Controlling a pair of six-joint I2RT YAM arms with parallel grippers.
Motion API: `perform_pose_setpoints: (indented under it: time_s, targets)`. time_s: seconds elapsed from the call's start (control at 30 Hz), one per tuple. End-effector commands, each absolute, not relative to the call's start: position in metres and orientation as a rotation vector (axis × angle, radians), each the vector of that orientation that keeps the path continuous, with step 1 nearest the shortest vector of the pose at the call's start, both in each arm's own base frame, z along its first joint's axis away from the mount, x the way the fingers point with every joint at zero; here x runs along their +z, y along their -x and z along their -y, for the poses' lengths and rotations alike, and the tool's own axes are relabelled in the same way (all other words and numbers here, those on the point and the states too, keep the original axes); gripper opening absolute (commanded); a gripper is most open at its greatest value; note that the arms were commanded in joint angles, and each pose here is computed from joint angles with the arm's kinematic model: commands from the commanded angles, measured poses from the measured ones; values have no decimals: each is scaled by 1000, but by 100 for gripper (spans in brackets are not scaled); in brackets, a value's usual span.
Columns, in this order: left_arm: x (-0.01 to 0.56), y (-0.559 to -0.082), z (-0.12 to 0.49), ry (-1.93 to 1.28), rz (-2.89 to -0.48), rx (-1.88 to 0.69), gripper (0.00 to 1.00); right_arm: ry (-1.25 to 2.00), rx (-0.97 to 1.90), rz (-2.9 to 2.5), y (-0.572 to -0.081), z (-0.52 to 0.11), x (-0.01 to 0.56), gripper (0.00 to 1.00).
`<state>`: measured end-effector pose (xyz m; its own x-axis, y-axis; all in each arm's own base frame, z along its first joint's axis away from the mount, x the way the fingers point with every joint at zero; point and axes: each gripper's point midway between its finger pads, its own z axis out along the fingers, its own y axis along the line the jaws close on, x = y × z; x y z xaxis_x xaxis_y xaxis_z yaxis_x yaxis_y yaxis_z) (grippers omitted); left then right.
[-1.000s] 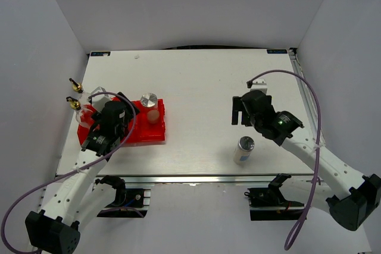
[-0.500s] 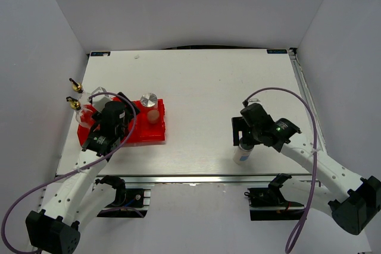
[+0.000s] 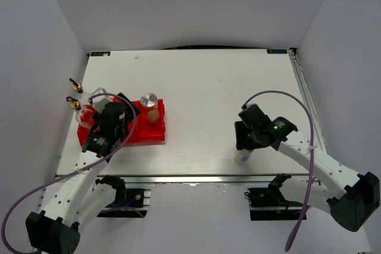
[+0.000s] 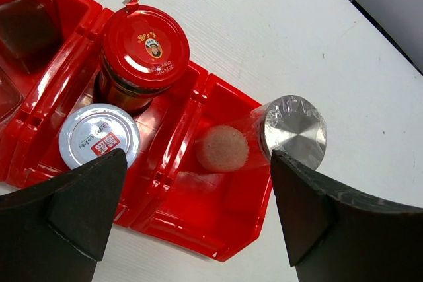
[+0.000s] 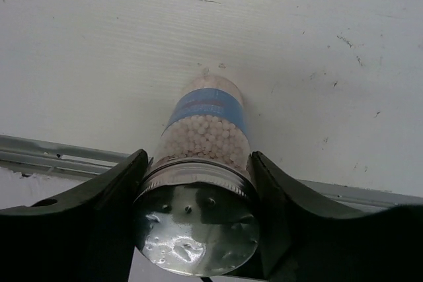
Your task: Organize the condiment bottles
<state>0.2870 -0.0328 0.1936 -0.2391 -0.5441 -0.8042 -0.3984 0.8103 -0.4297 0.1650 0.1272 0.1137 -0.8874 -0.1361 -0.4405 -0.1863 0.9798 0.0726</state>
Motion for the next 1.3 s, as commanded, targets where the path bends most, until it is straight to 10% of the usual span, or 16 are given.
perform_pose_setpoints:
  time_s: [0.0, 0.23, 0.47, 1.27]
  targets:
    - [197, -288, 33, 710, -1849, -174, 98, 222, 125, -2688, -163, -123, 123, 54]
    - [202, -288, 35, 702, -1839, -193, 98, 363, 197, -2641, -167, -148, 140, 16]
    - [203, -287, 35, 703, -1833, -198, 98, 657, 434, -2378, -185, -231, 196, 4]
    - [206, -280, 28, 739, -1807, -190, 98, 1058, 689, -1982, -246, -489, 275, 0]
